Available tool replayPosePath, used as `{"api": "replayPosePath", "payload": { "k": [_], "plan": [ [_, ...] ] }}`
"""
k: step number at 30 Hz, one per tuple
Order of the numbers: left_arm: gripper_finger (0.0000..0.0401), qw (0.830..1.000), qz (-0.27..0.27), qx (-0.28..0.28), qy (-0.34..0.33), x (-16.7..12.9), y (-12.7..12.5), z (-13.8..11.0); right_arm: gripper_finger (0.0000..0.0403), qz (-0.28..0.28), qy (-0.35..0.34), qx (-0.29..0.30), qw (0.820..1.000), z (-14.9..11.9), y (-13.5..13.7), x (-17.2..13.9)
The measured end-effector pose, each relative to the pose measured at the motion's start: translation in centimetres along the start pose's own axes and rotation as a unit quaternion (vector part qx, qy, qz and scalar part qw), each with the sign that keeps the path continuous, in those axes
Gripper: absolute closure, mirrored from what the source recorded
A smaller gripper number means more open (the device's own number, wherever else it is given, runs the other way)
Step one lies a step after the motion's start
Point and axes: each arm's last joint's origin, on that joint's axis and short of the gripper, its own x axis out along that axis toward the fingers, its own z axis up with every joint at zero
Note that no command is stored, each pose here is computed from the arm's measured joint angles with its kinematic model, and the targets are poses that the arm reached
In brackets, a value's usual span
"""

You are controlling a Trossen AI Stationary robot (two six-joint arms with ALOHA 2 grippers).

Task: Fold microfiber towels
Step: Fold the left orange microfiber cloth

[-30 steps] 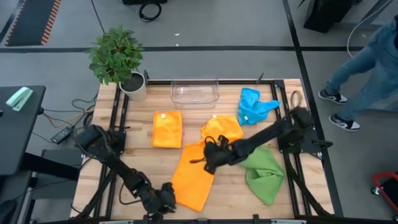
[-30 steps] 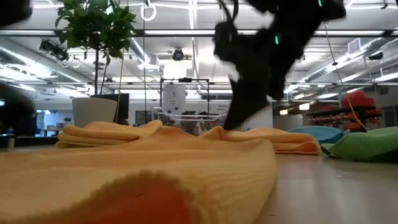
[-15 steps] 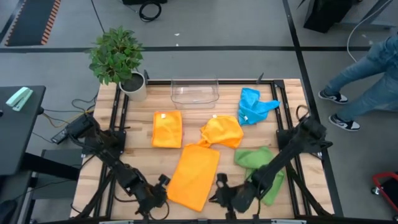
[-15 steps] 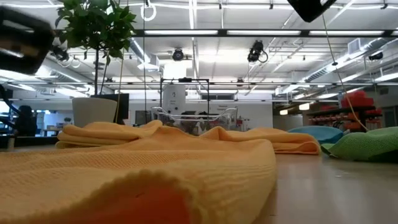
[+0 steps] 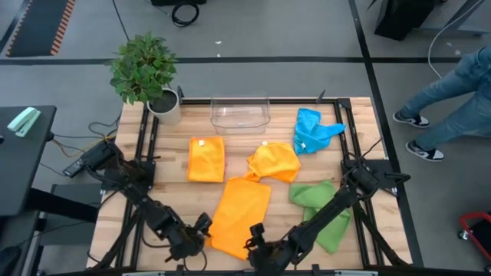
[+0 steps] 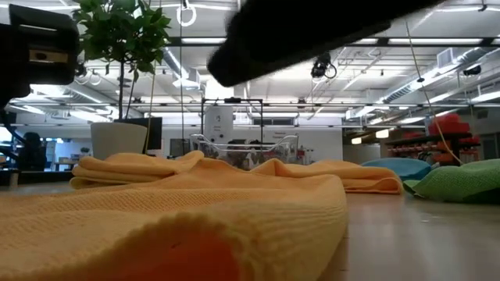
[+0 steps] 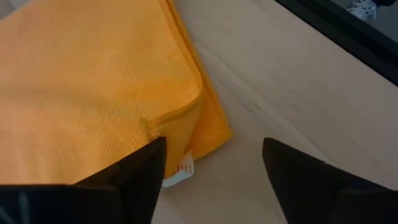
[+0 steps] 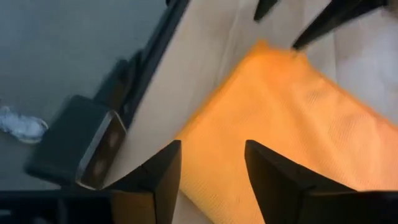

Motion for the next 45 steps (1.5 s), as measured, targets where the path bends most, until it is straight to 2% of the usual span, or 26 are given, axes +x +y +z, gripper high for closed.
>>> {"api": "replayPosePath", "payload": {
  "k": [6, 13, 20, 23, 25, 28, 30, 34, 37, 41, 45],
  "plan": [
    [0.0119, 1.000, -0.004, -0.008, 0.006, -0.1, -0.6, -0.1, 0.0211, 0.031, 0.063, -0.033, 0.997, -1.2, 0.0, 0.0],
    [0.0143, 1.000, 0.001, 0.013, 0.002, -0.8, -1.8, 0.0, 0.0212, 0.047, 0.057, -0.100, 0.992, -1.2, -0.3, 0.5],
    [0.0153, 0.997, 0.061, 0.043, -0.003, -1.4, -2.2, 0.4, 0.0212, 0.093, 0.042, -0.161, 0.982, -1.1, -0.5, 1.3],
    [0.0153, 0.993, 0.112, 0.048, 0.002, -1.4, -1.8, 0.4, 0.0212, 0.095, 0.044, -0.173, 0.979, -1.7, -0.6, 2.5],
    [0.0151, 0.989, 0.142, 0.044, 0.004, -1.4, -1.4, 0.4, 0.0212, 0.086, 0.043, -0.175, 0.980, -1.7, -0.8, 2.8],
    [0.0149, 0.989, 0.148, 0.016, 0.001, -1.2, -0.9, 0.4, 0.0213, 0.076, 0.039, -0.169, 0.982, -1.6, -1.1, 3.0],
    [0.0151, 0.990, 0.138, -0.009, 0.005, -0.6, -0.7, 0.3, 0.0213, 0.075, 0.031, -0.178, 0.981, -1.5, -1.2, 3.1],
    [0.0153, 0.994, 0.107, -0.018, 0.016, 0.7, -0.5, -0.3, 0.0213, 0.089, 0.023, -0.172, 0.981, -1.5, -1.3, 3.6],
    [0.0152, 0.994, 0.106, -0.019, 0.023, 1.2, -0.5, -0.5, 0.0216, 0.101, 0.011, -0.164, 0.981, -1.5, -1.2, 4.0],
    [0.0155, 0.994, 0.106, -0.023, 0.019, 1.2, -0.4, -0.4, 0.0241, 0.100, 0.013, -0.158, 0.982, -1.6, -1.2, 4.1],
    [0.0165, 0.995, 0.101, -0.025, 0.013, 1.2, -0.4, -0.3, 0.0292, 0.101, 0.019, -0.143, 0.984, -1.7, -1.2, 4.1]
  ]
}}
